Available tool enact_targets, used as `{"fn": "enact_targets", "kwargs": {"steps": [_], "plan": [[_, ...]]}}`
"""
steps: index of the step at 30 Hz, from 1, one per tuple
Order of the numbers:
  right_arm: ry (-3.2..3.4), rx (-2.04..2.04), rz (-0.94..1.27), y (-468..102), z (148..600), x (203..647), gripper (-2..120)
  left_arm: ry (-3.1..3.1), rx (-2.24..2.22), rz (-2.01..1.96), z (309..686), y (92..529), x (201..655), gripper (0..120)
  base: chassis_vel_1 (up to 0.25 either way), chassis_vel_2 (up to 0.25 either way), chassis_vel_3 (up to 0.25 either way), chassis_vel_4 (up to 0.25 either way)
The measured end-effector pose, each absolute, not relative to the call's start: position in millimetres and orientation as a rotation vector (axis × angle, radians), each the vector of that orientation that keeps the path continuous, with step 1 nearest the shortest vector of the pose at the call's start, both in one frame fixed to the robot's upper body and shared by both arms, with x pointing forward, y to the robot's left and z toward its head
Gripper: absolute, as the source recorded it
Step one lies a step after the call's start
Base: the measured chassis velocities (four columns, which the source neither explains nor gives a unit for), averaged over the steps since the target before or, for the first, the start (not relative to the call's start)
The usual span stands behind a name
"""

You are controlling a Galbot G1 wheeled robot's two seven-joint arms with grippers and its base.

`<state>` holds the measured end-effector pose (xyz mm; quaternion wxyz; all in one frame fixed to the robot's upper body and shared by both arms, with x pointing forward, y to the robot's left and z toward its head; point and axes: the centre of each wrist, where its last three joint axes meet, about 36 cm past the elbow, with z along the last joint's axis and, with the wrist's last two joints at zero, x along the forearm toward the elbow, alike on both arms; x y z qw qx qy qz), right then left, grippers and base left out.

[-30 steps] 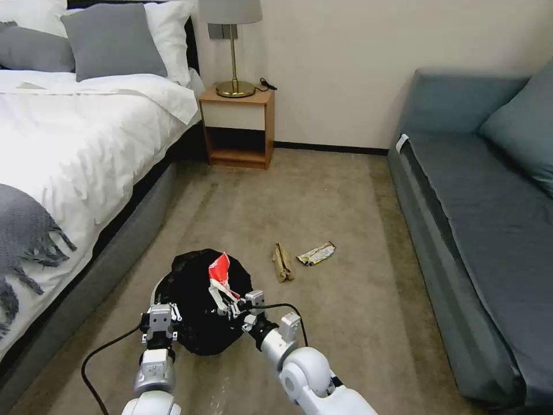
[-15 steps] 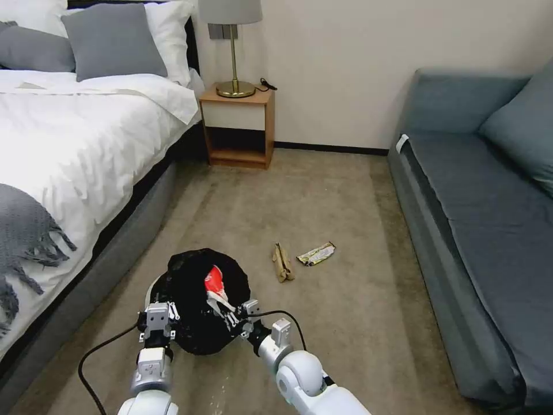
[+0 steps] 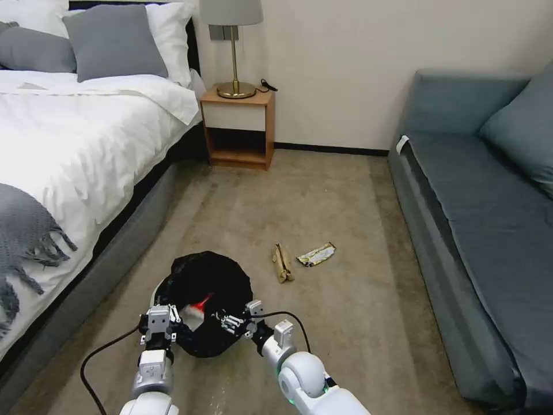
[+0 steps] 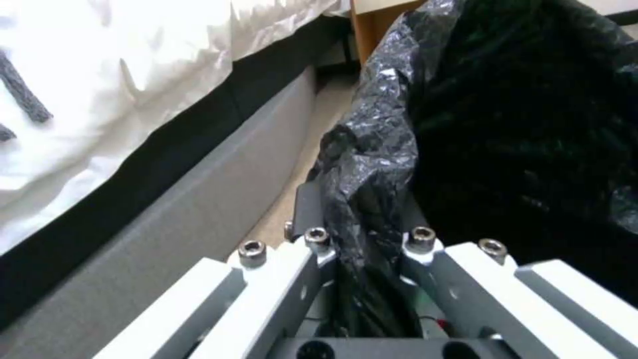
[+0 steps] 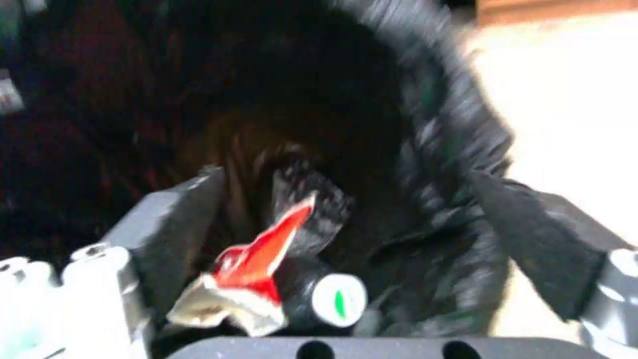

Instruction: Pick up the trash bin, then pick up the garbage on the floor and place it into the trash bin.

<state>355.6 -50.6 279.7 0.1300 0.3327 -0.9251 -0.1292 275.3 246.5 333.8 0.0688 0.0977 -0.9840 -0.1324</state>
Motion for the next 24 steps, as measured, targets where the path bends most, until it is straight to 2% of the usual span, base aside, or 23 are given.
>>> {"fn": "enact_targets", "kwargs": {"steps": [6,13,19,24], "plan": [[-2.783,0.955,-0.396,-77,308,356,100,-2.965,0.295,-0.397,332,245,276,4,0.000,0.000,0.000,0.000],[-2.936,0.830,-0.481,-141,348,376,100,-2.960,0.304,-0.394,325,247,276,4,0.000,0.000,0.000,0.000],[-2.995,0.722,-0.475,-183,354,382,100,-2.960,0.309,-0.390,323,248,276,4,0.000,0.000,0.000,0.000],[-3.002,0.617,-0.429,-212,338,382,100,-2.960,0.310,-0.383,323,246,276,4,0.000,0.000,0.000,0.000]]}}
